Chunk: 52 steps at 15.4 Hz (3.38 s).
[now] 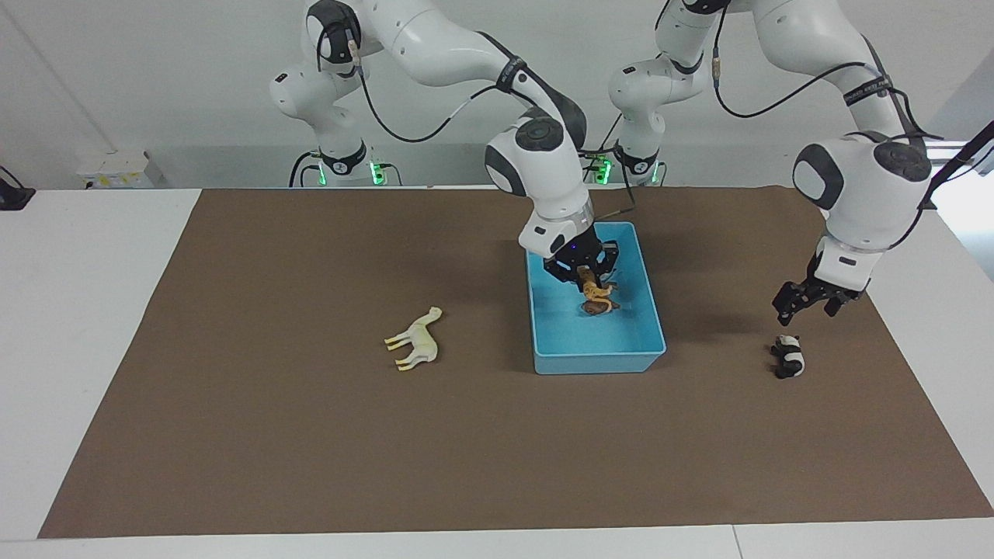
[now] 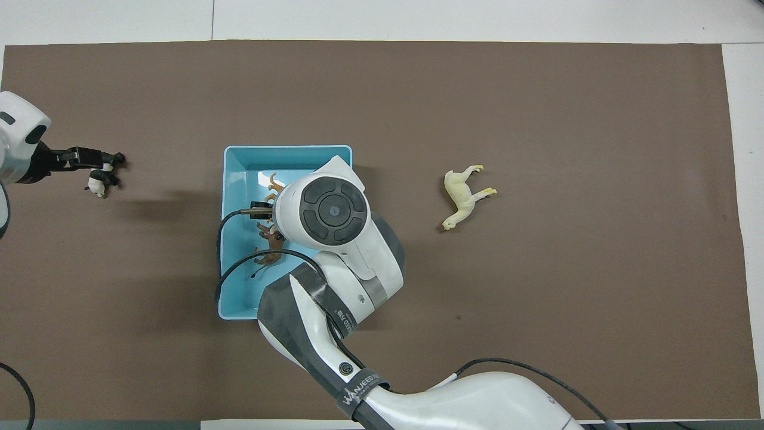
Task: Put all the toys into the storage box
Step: 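Drop the deer in the box while the left gripper grasps the cow, then drop the cow in the box while the right gripper reaches the cream horse, then lift the cream horse with the right gripper while the left gripper withdraws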
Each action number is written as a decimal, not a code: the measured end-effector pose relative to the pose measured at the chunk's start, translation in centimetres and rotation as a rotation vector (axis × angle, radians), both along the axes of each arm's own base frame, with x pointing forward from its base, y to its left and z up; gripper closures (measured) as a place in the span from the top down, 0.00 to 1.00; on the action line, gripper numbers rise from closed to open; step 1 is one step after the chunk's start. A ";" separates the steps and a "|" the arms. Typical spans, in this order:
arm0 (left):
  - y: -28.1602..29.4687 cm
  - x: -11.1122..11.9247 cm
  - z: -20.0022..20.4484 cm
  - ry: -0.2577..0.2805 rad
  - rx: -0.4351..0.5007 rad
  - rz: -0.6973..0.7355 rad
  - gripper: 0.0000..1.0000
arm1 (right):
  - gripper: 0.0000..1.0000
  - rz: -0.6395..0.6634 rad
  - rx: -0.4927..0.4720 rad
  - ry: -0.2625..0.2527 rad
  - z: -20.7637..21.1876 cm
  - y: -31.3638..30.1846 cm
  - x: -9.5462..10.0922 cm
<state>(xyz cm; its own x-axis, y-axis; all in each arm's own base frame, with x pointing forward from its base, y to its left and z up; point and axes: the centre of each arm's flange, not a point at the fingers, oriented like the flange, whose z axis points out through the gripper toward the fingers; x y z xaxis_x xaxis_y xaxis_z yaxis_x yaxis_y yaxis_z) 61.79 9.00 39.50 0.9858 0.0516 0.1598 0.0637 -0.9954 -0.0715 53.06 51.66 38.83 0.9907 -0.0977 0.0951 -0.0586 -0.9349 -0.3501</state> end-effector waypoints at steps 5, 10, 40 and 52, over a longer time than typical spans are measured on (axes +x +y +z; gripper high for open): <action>0.2 1.0 -6.1 0.042 -0.008 -0.050 1.00 | 0.77 -0.115 -0.055 0.124 2.0 -0.8 0.6; 1.4 1.5 -7.8 0.004 -0.004 -0.064 1.00 | 1.00 -0.206 -0.149 0.073 9.3 -8.3 5.2; -34.3 -7.0 1.1 0.287 -0.057 0.478 0.53 | 0.82 0.189 -0.346 -0.085 -11.0 -29.7 5.8; -20.5 -7.5 14.6 0.199 -0.105 0.403 1.00 | 0.44 0.014 -0.267 0.012 2.5 -19.5 7.3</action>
<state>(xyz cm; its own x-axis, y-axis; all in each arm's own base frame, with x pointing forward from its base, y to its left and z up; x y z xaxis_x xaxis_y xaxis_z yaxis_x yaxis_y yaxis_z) 54.26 -11.54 54.09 0.8950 0.4425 -0.0571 0.4420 -0.8968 -0.0220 60.32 32.20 41.32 0.9929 -0.0574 0.1044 -0.0480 -0.9948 -0.0903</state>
